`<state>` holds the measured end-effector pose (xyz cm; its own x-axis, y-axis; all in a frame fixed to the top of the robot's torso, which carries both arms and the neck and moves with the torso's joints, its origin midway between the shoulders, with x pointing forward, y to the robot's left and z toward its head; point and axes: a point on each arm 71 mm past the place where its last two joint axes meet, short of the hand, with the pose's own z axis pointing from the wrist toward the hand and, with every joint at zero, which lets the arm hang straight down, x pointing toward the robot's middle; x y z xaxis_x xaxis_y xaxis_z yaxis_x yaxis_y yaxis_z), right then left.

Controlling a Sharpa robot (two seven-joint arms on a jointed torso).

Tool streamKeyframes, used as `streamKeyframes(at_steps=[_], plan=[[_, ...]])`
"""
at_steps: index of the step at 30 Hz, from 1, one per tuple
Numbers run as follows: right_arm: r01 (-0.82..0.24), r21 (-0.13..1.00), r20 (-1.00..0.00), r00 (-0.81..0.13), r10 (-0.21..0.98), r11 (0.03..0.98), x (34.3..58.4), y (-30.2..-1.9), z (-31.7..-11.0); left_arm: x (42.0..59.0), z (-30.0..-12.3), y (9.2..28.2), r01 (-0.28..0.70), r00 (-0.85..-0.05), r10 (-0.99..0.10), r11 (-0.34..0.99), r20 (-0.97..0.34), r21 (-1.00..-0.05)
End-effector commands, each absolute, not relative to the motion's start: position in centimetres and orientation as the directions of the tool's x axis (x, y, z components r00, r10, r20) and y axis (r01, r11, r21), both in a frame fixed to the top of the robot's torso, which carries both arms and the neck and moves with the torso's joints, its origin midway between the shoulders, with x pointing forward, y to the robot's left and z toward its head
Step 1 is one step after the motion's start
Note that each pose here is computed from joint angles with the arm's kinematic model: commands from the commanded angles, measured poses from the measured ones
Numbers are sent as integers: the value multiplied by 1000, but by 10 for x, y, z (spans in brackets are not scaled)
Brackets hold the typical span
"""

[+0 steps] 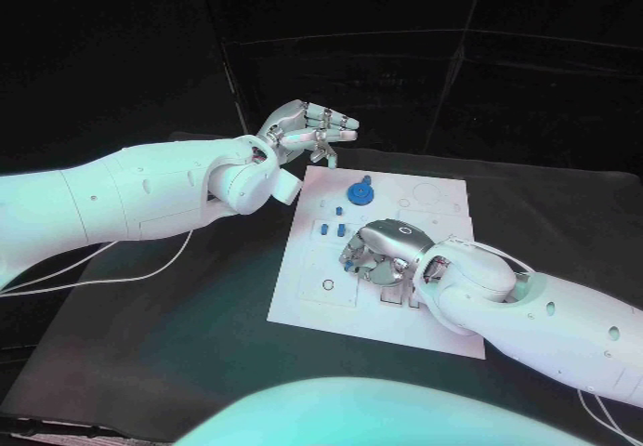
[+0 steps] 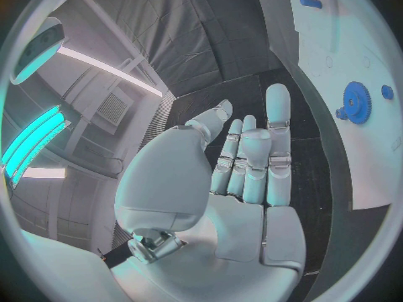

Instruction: Assemble the parts on the task board

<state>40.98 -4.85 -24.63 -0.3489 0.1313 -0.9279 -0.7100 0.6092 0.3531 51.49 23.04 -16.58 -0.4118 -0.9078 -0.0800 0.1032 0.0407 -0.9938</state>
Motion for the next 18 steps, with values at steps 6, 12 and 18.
streamKeyframes(at_steps=[6, 12, 18], plan=[[-704, 320, -933, -350, 83, 634, 411, -50, -250, 515, -165, 229, 102, -423, -903, 32, -72, -994], [-704, 315, -932, -357, 67, 637, 411, -49, -252, 515, -165, 229, 101, -424, -903, 32, -72, -994], [-708, 316, -930, -363, 59, 632, 410, -47, -252, 515, -165, 229, 101, -424, -903, 32, -72, -994]])
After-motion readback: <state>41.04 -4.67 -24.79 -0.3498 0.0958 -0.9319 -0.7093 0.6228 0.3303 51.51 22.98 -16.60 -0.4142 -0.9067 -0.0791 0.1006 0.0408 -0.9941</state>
